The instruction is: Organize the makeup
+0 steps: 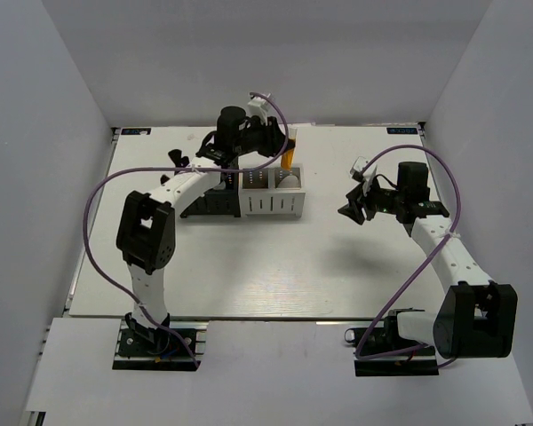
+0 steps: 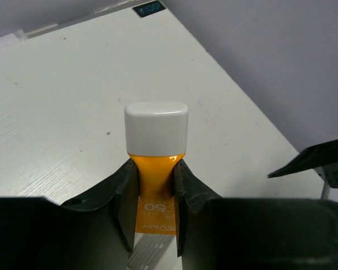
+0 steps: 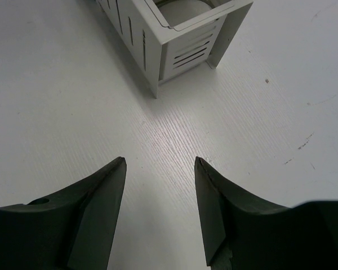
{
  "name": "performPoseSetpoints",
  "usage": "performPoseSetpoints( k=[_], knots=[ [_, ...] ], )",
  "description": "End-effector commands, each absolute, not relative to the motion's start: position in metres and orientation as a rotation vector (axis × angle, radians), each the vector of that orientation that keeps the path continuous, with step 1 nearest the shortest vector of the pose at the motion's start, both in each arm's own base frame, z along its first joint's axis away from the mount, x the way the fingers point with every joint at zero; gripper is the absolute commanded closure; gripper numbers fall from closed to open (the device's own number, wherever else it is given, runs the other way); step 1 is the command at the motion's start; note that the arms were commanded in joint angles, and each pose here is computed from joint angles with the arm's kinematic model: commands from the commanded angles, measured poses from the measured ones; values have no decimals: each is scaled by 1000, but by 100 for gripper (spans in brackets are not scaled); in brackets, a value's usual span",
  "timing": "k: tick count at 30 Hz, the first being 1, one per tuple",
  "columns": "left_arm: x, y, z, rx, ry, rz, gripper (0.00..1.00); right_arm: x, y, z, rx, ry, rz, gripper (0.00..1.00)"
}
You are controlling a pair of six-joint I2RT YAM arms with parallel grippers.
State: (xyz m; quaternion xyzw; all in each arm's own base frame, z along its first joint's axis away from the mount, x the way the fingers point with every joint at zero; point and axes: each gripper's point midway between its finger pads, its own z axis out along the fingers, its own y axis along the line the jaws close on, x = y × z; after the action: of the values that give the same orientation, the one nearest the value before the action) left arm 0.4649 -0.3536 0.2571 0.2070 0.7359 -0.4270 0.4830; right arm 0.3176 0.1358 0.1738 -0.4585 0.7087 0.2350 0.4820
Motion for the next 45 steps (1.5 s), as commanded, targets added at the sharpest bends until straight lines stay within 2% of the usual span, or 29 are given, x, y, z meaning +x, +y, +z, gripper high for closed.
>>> performPoseSetpoints(
  k=[1, 7, 12, 22, 24, 28, 33, 35, 36, 37, 38, 39, 41, 42, 43, 45],
  knots=[
    [477, -356, 245, 519, 1787, -988, 86, 318, 136, 185, -1129, 1697, 555, 42],
    [472, -366, 223, 550, 1826, -993, 86, 318, 134, 182, -1130, 1707, 551, 42],
    [472, -365, 213, 566, 1850, -943, 80, 319, 134, 182, -1129, 1707, 551, 42],
    [464, -355, 198, 565, 1902, -869, 33, 321, 135, 183, -1133, 1707, 552, 42],
    [464, -353, 210, 558, 1868, -863, 19, 322, 135, 185, -1134, 1703, 549, 41],
    [463, -350, 237, 541, 1813, -858, 16, 323, 134, 186, -1138, 1710, 548, 41],
    [453, -346, 319, 484, 1649, -877, 15, 325, 134, 189, -1124, 1718, 550, 39],
    [440, -339, 356, 469, 1590, -894, 14, 326, 135, 193, -1103, 1727, 566, 34],
    [433, -336, 364, 452, 1589, -915, 2, 325, 136, 195, -1100, 1727, 583, 17],
    [428, -328, 361, 439, 1608, -920, 2, 326, 137, 200, -1093, 1724, 590, 11],
    [414, -316, 380, 422, 1576, -925, 2, 327, 136, 200, -1053, 1762, 600, 11],
    [403, -311, 386, 405, 1571, -945, 2, 329, 135, 202, -1023, 1778, 601, 11],
    [386, -295, 359, 367, 1632, -919, 2, 336, 131, 207, -957, 1810, 582, 11],
    [367, -280, 377, 347, 1594, -907, 2, 337, 130, 208, -888, 1855, 595, 11],
    [363, -265, 346, 305, 1670, -861, 2, 339, 128, 210, -851, 1873, 588, 11],
    [340, -243, 349, 254, 1675, -830, 2, 347, 119, 214, -741, 1921, 540, 11]
  ],
)
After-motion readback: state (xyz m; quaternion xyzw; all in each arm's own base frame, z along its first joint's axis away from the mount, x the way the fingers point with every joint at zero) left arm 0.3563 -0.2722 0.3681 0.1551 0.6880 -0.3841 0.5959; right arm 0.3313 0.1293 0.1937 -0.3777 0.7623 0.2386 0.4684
